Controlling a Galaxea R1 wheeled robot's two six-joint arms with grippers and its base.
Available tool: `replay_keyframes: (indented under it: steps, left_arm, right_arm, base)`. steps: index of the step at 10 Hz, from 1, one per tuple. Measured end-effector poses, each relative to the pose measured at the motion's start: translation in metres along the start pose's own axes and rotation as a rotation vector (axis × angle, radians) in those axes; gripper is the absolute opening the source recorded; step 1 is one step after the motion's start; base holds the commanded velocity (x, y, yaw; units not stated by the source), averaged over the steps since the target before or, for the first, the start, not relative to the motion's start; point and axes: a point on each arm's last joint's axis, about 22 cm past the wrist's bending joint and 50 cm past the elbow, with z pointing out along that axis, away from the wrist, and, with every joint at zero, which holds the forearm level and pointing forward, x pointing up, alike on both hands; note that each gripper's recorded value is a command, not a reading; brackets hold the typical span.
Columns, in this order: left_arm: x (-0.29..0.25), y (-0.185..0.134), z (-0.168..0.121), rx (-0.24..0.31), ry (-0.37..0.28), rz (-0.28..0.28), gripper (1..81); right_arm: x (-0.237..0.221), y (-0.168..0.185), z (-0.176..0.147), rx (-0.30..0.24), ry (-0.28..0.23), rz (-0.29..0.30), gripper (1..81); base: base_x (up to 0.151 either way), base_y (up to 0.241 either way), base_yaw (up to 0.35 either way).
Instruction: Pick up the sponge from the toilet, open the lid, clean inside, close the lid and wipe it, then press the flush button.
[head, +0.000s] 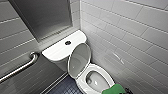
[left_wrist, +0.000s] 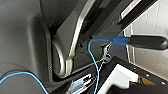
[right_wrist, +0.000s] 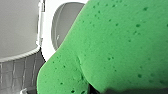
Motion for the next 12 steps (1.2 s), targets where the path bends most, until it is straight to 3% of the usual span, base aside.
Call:
replay_keyframes:
  steps: [3,7,12]
  left_arm:
    - [0.000,0.000,0.000,0.001,0.000,0.000,81.1]
    - [0.000,0.000,0.000,0.000,0.000,0.000,81.1]
    - [0.000,0.000,0.000,0.001,0.000,0.000,81.1]
  right_arm:
    - [0.023,-0.051,0.054,0.027,-0.054,-0.073,1.0]
    - [0.071,-0.096,0.098,-0.003,-0.072,-0.165,1.0]
    - [0.081,-0.148,0.159,-0.016,-0.094,-0.204,1.0]
  base:
    - [0.000,0.000,0.000]
    - [0.000,0.000,0.000]
    - [0.000,0.000,0.000]
